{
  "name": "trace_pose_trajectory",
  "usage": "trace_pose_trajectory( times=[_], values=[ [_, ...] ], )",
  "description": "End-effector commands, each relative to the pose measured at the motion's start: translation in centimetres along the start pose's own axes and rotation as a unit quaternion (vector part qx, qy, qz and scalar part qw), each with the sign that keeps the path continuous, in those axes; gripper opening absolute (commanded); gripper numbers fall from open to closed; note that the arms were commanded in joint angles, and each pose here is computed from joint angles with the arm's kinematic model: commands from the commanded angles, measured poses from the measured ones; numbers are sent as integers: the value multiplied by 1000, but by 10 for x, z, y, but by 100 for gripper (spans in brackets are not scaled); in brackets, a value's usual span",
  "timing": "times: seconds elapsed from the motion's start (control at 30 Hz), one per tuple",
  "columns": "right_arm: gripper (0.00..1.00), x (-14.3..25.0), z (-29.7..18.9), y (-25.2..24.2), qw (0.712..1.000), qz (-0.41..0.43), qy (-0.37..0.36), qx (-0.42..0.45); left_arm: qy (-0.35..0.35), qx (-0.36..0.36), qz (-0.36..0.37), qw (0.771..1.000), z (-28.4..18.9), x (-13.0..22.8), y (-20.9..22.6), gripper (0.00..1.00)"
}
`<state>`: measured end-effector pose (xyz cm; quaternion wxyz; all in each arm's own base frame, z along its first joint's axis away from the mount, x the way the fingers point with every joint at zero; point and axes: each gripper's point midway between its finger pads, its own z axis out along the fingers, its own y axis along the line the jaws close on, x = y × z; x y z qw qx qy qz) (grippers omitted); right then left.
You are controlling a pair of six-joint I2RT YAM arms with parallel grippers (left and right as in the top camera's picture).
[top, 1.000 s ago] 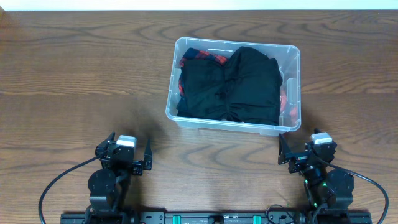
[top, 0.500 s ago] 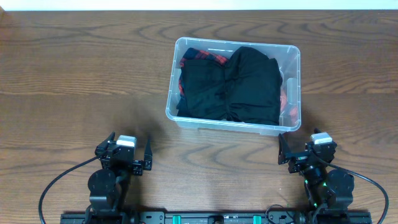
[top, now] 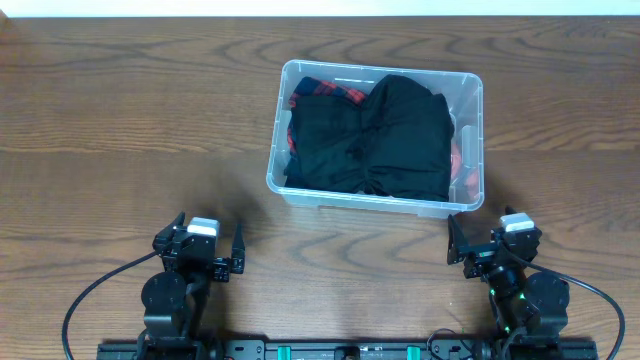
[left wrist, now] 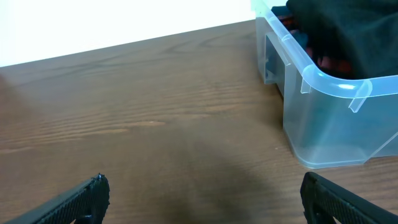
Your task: Pack container
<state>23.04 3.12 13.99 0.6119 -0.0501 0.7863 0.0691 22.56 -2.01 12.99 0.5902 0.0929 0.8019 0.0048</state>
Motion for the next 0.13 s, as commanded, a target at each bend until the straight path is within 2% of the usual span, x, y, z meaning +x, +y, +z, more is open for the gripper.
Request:
trace_pose_trajectory(
  times=[0.0, 0.1],
  values=[
    [99, 0, 0, 3, 1000, -9, -3, -7, 8, 2, -4, 1000, 3, 9, -1, 98],
    [99, 0, 0, 3, 1000, -9, -3, -7, 8, 2, -4, 1000, 3, 9, -1, 98]
  ],
)
